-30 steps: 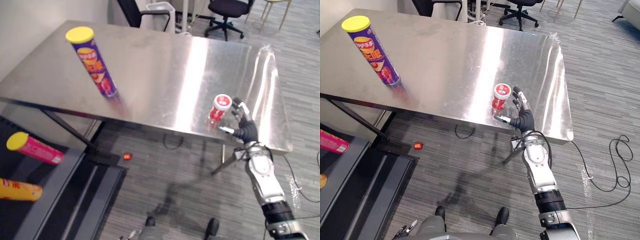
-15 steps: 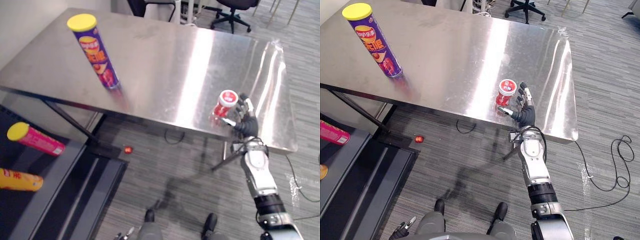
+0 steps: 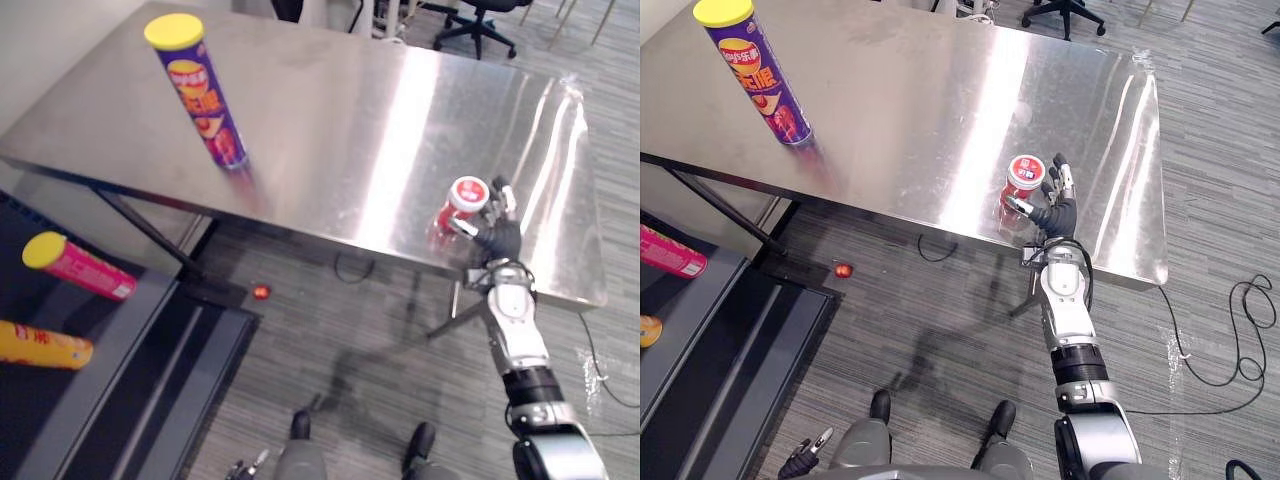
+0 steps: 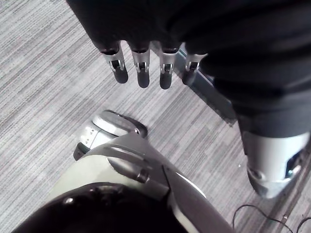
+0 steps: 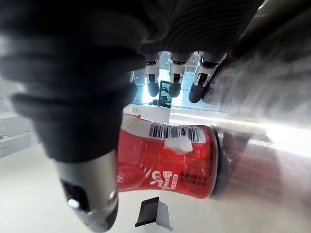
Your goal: Put the gum and the chips on the shelf.
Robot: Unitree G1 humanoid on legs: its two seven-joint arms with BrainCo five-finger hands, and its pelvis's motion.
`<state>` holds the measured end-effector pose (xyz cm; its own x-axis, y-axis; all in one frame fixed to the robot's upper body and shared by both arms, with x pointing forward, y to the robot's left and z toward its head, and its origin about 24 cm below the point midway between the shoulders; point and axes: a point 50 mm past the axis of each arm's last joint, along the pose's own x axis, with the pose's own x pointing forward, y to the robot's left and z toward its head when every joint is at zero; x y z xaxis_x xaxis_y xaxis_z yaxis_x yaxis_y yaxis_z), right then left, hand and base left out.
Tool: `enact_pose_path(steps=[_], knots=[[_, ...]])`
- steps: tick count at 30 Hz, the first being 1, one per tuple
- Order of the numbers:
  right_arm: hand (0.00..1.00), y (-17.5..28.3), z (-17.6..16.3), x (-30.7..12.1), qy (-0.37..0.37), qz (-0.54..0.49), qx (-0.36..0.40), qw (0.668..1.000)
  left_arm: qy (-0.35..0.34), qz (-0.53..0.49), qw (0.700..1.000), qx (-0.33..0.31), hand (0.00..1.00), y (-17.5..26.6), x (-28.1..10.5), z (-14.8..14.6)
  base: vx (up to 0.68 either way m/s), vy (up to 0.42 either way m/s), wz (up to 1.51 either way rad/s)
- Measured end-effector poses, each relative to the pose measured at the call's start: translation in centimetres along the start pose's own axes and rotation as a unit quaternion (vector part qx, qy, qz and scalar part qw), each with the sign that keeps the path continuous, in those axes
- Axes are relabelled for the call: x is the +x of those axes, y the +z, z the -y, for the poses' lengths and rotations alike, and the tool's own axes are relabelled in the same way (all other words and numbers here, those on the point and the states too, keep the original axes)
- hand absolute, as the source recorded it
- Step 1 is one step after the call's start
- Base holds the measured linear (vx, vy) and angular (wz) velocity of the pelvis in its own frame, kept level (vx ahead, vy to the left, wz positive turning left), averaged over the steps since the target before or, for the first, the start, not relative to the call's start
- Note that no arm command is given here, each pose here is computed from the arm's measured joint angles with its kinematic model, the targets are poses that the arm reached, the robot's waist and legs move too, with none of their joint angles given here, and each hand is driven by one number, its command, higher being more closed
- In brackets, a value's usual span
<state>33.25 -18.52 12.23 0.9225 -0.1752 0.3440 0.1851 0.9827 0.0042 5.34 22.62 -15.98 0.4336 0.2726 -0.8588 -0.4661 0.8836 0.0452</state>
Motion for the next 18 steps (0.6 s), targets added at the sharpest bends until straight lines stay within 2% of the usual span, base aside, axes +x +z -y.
enact_pose_path(steps=[12,13,18], knots=[[0.0,1.0,-1.4,0.8,0.017,0.016,0.015,1.0,0.0,-0.001,1.0,-0.001,0.0,0.1,0.0,0.0,0.0,0.0,0.0],[1.0,1.2,-1.8,0.8,0.026,0.019,0.015,0.999,0.001,-0.001,1.0,-0.001,0.0,0.1,0.0,0.0,0.0,0.0,0.0],[1.0,1.4,-2.9,0.7,0.052,0.025,0.017,0.998,0.006,0.001,1.0,-0.008,0.0,0.2,0.1,-0.2,0.0,0.0,0.0]])
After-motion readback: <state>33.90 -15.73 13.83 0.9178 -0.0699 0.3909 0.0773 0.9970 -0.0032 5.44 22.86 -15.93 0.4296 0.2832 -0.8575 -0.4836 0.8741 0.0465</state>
